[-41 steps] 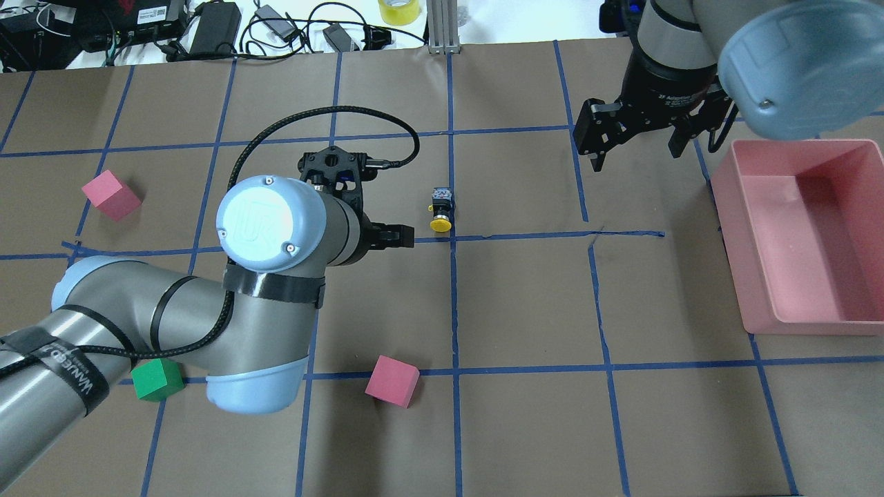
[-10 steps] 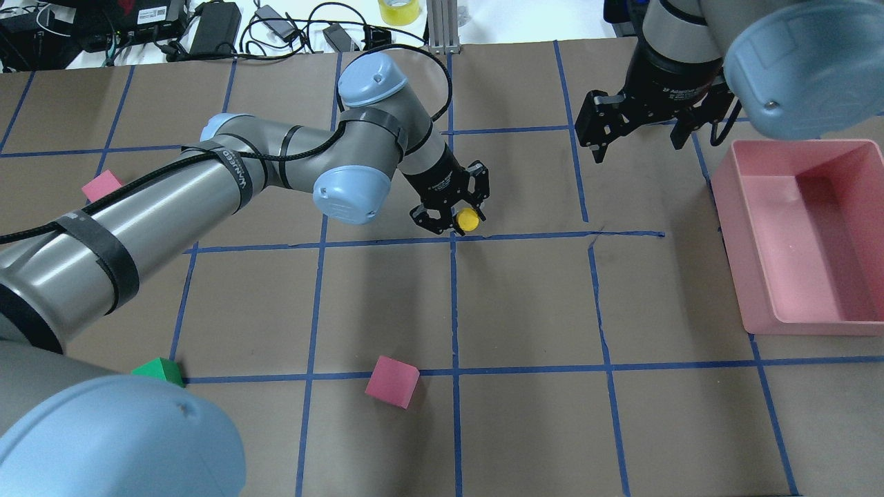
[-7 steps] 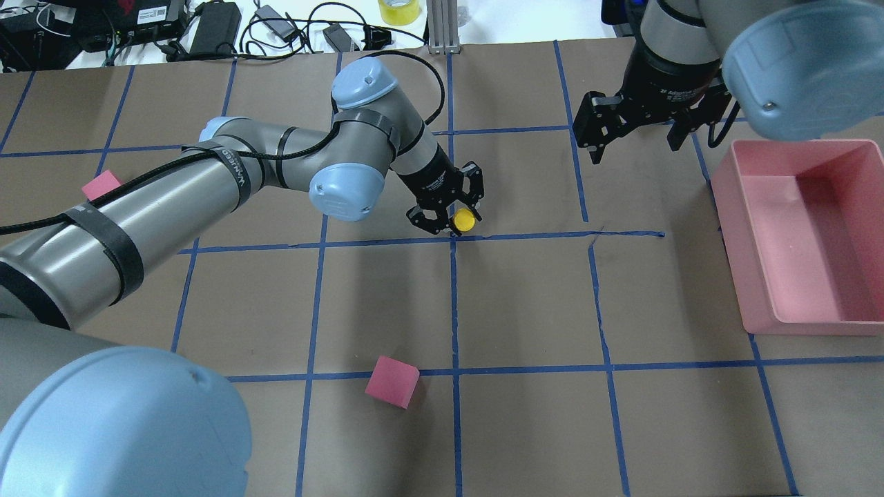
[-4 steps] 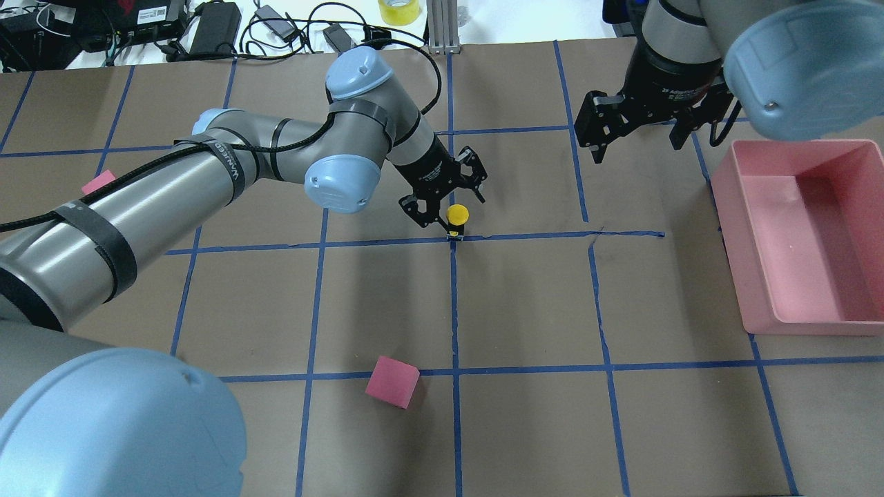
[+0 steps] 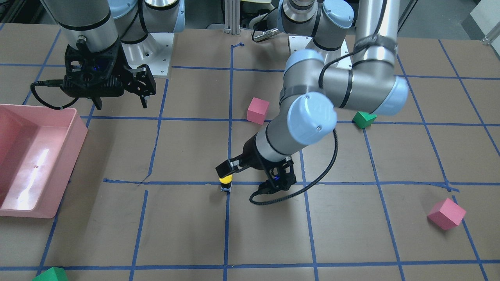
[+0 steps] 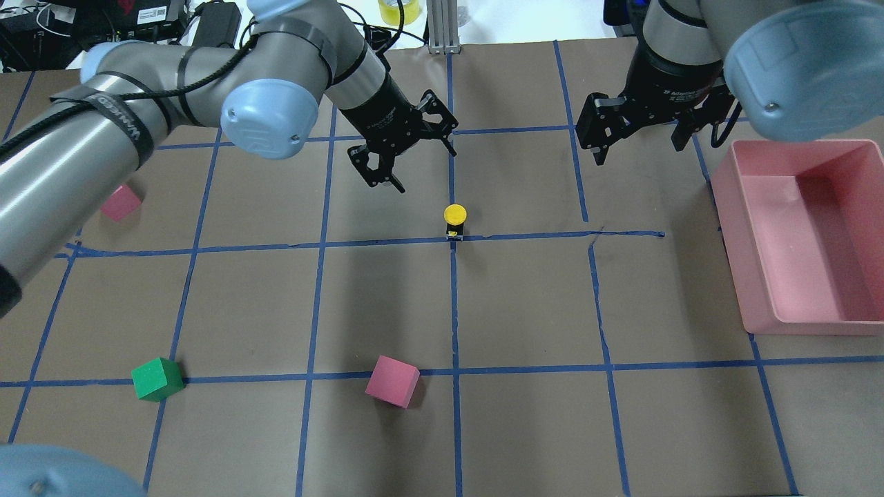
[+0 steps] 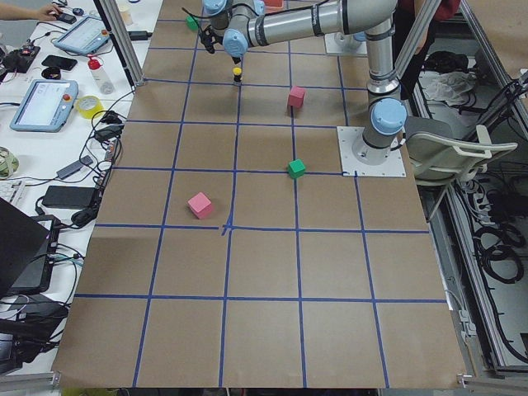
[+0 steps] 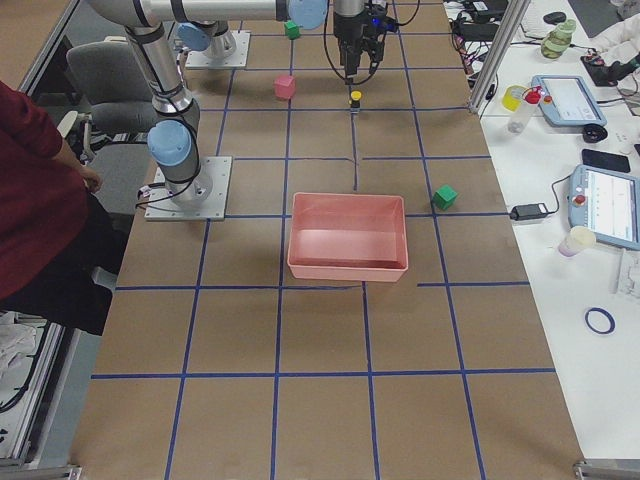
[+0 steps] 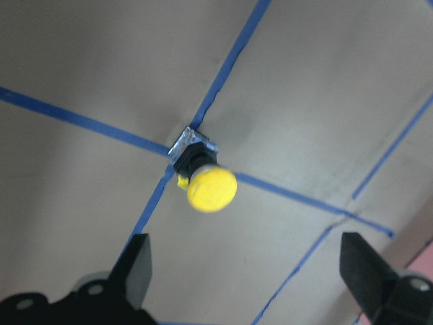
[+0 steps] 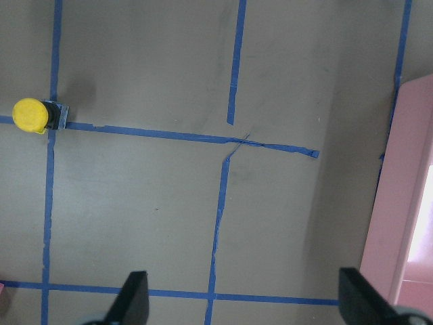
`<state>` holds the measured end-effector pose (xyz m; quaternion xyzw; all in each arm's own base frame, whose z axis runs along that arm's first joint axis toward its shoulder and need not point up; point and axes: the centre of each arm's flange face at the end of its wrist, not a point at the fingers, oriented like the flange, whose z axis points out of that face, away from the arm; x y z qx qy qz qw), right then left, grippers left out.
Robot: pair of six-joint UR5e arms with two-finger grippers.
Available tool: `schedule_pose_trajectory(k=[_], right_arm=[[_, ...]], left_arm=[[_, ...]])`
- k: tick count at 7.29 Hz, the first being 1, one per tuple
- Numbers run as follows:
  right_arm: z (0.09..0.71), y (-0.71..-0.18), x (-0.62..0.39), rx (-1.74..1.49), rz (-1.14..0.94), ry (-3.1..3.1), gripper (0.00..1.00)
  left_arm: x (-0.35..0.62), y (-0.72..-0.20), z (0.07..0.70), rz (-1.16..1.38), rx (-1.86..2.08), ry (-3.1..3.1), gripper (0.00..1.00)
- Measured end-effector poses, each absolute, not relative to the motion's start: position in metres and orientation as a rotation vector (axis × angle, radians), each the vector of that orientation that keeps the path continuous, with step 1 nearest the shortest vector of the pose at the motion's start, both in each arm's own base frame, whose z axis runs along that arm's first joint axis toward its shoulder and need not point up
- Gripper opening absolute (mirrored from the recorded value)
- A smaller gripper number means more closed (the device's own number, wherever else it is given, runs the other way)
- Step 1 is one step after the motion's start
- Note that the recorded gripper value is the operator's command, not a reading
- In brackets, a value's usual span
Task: Align button upright
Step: 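Open the left gripper and withdraw it from the upright button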
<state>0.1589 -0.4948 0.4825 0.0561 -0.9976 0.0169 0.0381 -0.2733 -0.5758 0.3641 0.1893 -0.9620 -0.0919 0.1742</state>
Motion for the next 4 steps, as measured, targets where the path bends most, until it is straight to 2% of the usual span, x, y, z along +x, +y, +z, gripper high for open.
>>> schedule_pose_trajectory(k=[4], right_arm=[[0.482, -0.495, 0.159, 0.171, 0.055, -3.061, 1.00]], left_arm=[[-0.182, -0.501, 0.466, -0.248, -0.050, -3.025, 1.00]])
